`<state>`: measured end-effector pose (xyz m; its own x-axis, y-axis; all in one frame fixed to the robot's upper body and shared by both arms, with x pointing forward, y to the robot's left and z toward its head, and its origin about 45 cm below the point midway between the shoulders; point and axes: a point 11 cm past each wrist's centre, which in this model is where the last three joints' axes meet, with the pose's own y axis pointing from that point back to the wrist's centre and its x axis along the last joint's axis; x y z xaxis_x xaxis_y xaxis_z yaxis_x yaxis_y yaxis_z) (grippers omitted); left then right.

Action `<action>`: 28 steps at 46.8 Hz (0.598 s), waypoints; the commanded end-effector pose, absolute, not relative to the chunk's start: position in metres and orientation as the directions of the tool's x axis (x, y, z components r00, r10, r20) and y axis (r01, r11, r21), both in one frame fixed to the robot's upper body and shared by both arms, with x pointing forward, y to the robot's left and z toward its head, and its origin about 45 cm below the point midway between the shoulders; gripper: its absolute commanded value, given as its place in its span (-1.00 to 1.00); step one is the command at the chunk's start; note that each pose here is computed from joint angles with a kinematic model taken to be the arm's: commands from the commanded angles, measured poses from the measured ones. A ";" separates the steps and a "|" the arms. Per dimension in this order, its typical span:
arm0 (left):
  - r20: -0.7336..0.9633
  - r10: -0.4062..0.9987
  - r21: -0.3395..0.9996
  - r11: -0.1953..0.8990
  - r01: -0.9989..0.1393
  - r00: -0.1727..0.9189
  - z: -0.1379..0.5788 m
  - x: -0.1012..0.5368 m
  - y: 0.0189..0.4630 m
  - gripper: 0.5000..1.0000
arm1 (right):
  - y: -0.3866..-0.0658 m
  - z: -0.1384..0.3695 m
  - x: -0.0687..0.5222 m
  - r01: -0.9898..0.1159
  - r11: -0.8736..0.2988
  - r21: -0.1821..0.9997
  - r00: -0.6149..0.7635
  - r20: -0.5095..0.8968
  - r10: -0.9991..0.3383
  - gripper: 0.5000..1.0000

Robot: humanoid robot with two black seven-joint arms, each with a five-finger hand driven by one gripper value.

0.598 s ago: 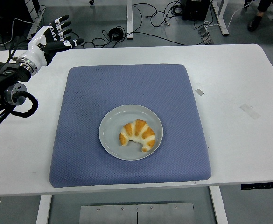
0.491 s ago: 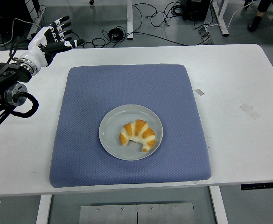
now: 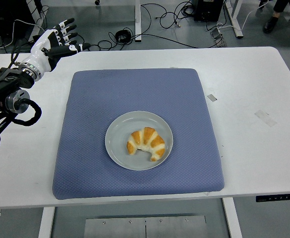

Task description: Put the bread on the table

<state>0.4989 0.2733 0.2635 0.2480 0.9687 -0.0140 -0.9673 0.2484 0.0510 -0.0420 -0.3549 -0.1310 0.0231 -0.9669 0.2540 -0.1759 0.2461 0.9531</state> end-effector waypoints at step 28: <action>-0.015 0.969 0.056 0.249 -0.967 0.248 0.260 0.498 0.273 0.89 | -0.355 -0.131 -0.042 -0.176 0.246 0.953 0.023 0.254 -0.967 1.00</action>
<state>0.4978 0.2738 0.2605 0.2470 0.9689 -0.0150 -0.9673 0.2475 0.0558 -0.0420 -0.3549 -0.1310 0.0232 -0.9669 0.2539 -0.1760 0.2461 0.9531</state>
